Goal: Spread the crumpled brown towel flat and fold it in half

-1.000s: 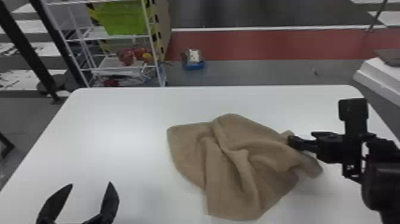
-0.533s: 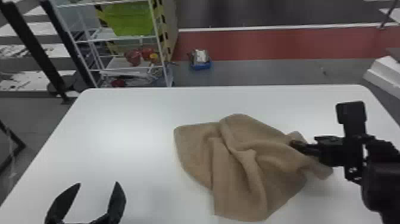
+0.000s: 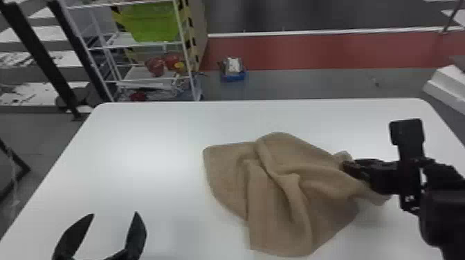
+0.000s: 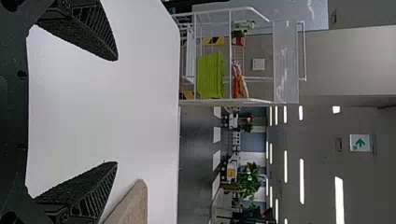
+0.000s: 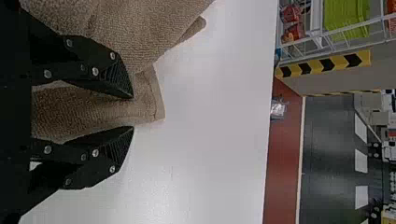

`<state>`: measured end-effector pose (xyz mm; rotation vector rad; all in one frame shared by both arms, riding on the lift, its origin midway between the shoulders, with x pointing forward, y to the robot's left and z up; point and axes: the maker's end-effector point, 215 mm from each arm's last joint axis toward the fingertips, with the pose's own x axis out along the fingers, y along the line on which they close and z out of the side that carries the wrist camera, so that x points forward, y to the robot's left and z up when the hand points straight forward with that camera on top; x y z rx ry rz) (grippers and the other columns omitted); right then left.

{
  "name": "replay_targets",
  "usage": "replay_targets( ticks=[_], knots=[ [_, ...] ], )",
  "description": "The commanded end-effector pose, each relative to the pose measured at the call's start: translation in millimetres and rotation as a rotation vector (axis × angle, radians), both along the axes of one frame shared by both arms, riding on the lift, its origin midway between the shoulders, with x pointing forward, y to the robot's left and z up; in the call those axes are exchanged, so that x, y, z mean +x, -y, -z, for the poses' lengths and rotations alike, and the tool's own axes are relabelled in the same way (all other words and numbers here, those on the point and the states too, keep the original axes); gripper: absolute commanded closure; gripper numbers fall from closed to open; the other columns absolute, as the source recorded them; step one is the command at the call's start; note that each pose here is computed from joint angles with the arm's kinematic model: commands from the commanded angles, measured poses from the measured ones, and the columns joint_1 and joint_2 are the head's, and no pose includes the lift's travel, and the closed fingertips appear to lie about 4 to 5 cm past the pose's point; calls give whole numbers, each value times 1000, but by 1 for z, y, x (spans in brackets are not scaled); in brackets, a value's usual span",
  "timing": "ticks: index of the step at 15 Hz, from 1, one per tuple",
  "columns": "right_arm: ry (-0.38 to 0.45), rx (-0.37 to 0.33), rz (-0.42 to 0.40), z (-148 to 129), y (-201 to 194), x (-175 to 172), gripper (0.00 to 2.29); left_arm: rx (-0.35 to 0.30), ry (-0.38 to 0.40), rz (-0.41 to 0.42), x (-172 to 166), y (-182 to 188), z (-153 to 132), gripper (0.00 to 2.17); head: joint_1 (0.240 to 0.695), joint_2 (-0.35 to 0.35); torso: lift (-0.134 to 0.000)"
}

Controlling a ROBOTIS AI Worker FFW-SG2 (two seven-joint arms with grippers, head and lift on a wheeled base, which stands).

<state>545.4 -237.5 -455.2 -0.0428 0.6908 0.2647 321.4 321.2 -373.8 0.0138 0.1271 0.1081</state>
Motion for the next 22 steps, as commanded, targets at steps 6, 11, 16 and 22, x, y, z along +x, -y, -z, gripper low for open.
replay_targets(
  ticks=[6,11,16,22],
  knots=[
    [82,34,-2,-32,-4,-4,1197,0,-2,-6,0,-2,2,83,695,108,-134],
    [297,187,-16,-135,-17,-16,1197,-2,-3,-8,2,-3,4,83,695,127,-134],
    [555,314,73,-216,38,-37,1197,-3,-6,-11,3,-4,6,83,695,125,-134],
    [742,275,92,-256,49,-57,1190,-6,-11,-7,6,-3,8,83,695,42,-134]
  ],
)
